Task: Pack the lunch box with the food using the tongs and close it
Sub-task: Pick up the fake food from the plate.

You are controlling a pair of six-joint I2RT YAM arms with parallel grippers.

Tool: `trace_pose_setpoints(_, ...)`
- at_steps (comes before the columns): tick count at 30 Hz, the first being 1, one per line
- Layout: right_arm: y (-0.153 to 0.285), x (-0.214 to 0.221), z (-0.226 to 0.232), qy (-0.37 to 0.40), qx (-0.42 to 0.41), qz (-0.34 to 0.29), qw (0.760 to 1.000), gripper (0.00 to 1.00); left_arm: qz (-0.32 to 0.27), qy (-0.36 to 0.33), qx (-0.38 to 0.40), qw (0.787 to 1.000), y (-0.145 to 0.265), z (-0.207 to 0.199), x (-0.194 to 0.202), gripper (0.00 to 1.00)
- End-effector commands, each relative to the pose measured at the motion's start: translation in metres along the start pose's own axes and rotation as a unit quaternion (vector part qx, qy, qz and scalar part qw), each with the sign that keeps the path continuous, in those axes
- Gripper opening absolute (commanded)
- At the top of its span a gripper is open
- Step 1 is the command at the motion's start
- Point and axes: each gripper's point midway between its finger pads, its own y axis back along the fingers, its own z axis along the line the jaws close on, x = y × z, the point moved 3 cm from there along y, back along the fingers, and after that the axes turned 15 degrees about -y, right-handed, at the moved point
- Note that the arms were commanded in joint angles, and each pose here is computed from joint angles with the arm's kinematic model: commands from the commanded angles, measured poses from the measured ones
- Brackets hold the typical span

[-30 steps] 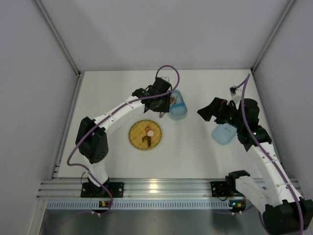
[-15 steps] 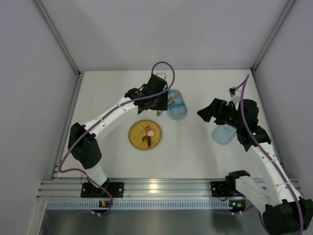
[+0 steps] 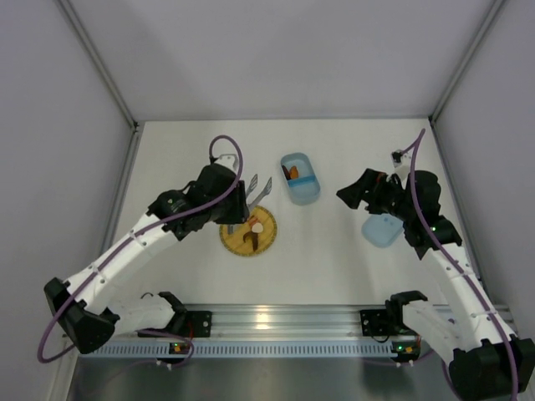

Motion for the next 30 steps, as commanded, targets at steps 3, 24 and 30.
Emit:
trace_pose_setpoints(3, -0.001, -0.004, 0.01, 0.005, -0.023, -0.01, 1.0, 0.99, 0.026, 0.026, 0.027, 0.999, 0.023, 0.0, 0.032, 0.45)
trace_pose_setpoints(24, -0.004, 0.002, 0.001, -0.003, -0.015, -0.01, 1.0, 0.99, 0.098, 0.026, 0.035, 0.994, 0.025, 0.002, 0.091, 0.44)
trace_pose_setpoints(30, -0.004, 0.004, -0.001, -0.004, -0.013, -0.008, 1.0, 1.0, 0.105, 0.023, 0.033, 0.994, 0.021, 0.001, 0.095, 0.44)
